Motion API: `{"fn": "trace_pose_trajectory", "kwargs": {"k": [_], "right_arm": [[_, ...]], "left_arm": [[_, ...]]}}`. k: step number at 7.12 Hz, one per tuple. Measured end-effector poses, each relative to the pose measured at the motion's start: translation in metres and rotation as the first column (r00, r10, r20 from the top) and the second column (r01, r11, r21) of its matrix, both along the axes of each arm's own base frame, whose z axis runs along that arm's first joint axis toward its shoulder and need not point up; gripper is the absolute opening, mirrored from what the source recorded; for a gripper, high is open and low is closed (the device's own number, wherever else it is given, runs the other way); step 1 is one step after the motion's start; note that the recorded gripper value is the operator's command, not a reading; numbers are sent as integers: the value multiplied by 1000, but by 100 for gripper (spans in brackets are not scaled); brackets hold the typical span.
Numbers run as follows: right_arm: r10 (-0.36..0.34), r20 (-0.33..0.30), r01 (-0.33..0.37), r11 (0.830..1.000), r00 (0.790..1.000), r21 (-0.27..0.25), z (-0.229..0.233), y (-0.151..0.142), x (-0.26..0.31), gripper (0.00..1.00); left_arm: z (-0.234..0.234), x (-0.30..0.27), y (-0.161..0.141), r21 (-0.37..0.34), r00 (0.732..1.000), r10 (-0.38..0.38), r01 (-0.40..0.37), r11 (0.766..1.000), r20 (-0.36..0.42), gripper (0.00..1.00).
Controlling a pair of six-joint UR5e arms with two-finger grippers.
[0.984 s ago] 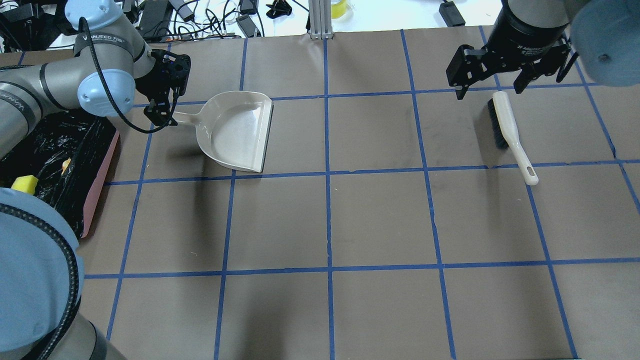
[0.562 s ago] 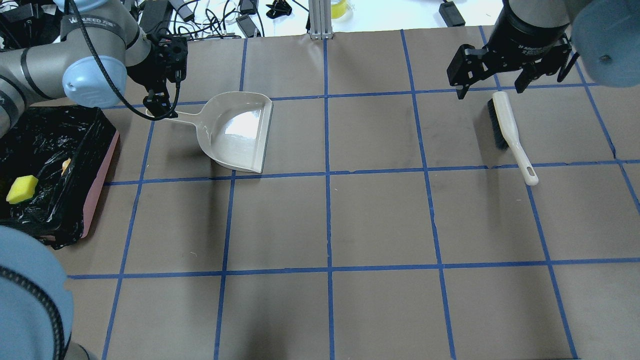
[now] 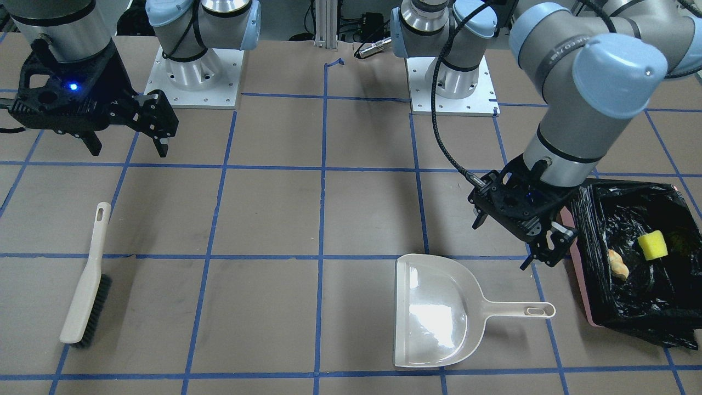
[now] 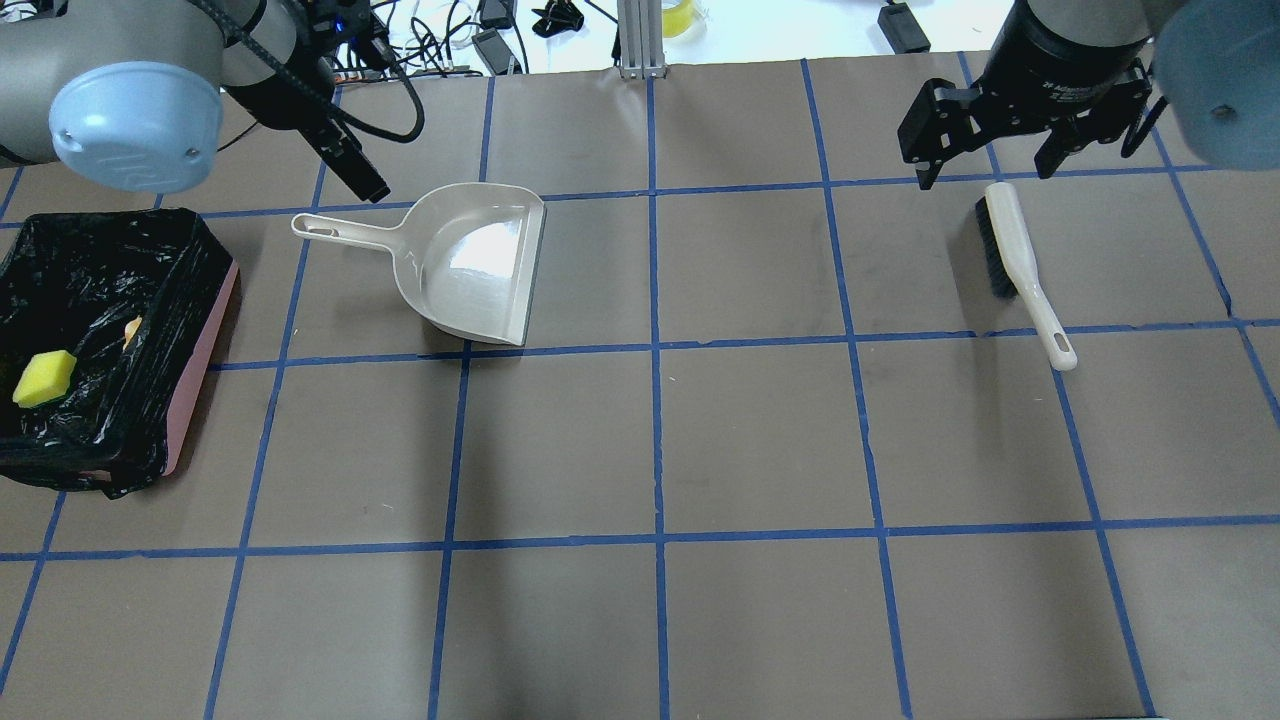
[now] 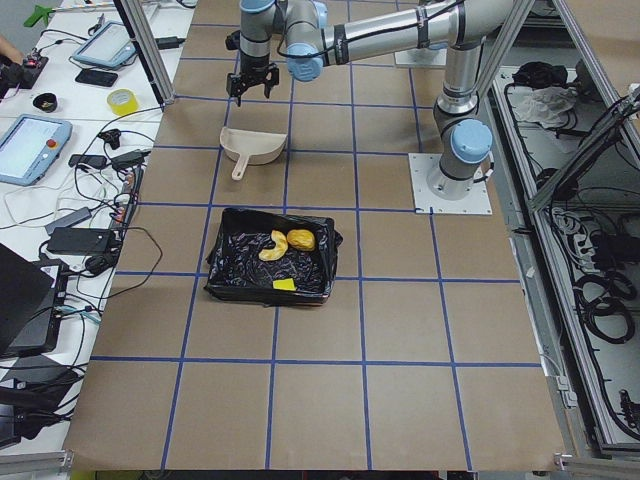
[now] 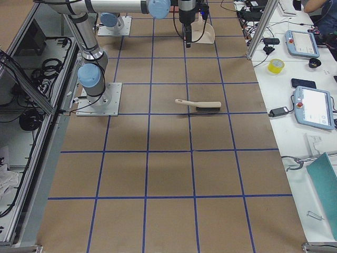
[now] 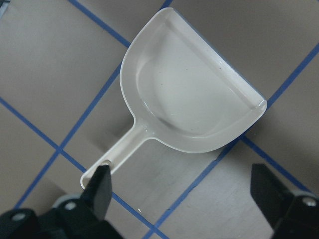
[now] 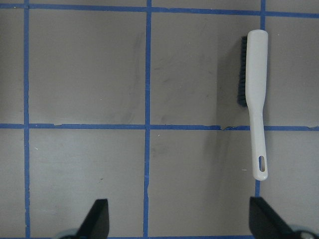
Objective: Sweep and dump trash into bin
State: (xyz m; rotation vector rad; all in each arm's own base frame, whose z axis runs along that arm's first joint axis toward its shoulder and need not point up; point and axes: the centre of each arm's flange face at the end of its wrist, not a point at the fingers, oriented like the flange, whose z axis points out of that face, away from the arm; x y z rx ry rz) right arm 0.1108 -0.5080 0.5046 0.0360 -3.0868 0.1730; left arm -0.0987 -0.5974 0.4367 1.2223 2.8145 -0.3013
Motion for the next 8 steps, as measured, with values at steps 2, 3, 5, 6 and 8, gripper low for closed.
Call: {"fn": "trace_pose_trajectory", "kwargs": {"k": [2,3,5,6,8], "right_arm": [[-2,0,2,1000,1000,-1,-2,-1,0,100],[-1,-1,1,1000,1000,-7,-2,-2,0,100],[6,-1,-6,1000,1000,-15,-1,-3,0,100],[11,-2,-11,999,1000,-30,0,-5,0,100],[14,-3,-14,999,1000,-47,2,-6,0,100]], "left_arm": [[37,-9,34,26,982,186,-186,982,-37,100],[58,-11,58,59,966,255,-252,966,-43,100],[87,-13,97,89,894,444,-438,895,-63,100],[96,-14,112,102,853,518,-510,854,-70,100],[104,-14,132,124,773,630,-621,774,-66,100]]}}
